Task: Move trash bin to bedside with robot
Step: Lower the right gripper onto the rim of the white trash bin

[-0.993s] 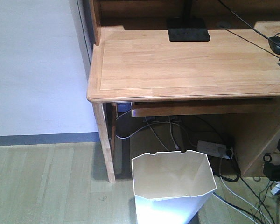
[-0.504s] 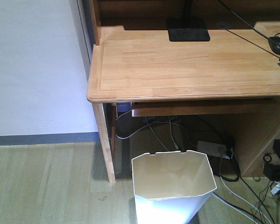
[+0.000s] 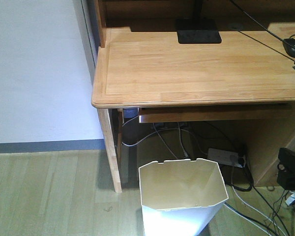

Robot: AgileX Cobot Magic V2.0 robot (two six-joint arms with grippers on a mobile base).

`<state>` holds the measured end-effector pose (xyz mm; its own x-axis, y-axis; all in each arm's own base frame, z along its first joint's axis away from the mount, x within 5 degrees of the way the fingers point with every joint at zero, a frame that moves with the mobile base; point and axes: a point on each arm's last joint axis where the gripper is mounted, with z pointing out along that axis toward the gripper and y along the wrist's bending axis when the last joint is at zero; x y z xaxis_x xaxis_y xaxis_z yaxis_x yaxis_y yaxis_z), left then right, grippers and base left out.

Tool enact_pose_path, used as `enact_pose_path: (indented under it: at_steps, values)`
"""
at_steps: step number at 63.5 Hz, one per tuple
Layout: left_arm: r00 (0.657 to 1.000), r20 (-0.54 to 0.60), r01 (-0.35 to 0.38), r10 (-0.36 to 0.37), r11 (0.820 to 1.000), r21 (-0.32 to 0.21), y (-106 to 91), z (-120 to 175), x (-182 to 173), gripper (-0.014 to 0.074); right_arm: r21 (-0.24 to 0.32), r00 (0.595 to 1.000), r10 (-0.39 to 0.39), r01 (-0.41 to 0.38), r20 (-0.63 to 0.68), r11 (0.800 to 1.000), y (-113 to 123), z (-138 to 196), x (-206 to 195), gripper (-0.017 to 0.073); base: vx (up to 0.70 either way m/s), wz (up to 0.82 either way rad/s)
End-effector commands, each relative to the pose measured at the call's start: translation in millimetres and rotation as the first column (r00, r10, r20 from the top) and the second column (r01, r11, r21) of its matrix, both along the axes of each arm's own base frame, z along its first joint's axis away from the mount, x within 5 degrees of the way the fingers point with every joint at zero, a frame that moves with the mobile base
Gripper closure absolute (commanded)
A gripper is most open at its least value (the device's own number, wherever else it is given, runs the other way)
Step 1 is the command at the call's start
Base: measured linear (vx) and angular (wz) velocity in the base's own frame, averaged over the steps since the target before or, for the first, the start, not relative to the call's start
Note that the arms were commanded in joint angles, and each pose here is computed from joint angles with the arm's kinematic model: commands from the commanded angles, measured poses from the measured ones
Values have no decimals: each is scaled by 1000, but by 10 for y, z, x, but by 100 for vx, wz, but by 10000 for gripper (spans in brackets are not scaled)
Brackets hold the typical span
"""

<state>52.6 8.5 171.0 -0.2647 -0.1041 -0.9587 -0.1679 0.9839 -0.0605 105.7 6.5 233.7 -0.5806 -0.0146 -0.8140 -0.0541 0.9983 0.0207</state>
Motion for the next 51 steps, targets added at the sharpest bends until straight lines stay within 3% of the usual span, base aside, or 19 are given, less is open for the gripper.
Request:
enact_pose_path:
  at_steps: [1,17,31,42,51]
  values:
    - [997,77,4,-4,1000,4,-3,54,8,600,39,998,-22,20,59,999,4,143,75,115,0,0]
    - [997,77,4,-4,1000,4,-3,54,8,600,40,991,-17,23,-131,999,27,191,372,115,0,0]
    - [997,77,4,-4,1000,4,-3,54,8,600,41,944,-9,23,-329,999,56,0,745,115,0,0]
    - [997,77,4,-4,1000,4,-3,54,8,600,33,909,46,-36,-414,999,74,-159,981,115,0,0]
    - [997,77,4,-4,1000,4,-3,54,8,600,65,886,37,-8,-462,998,-35,-309,1137,115,0,0]
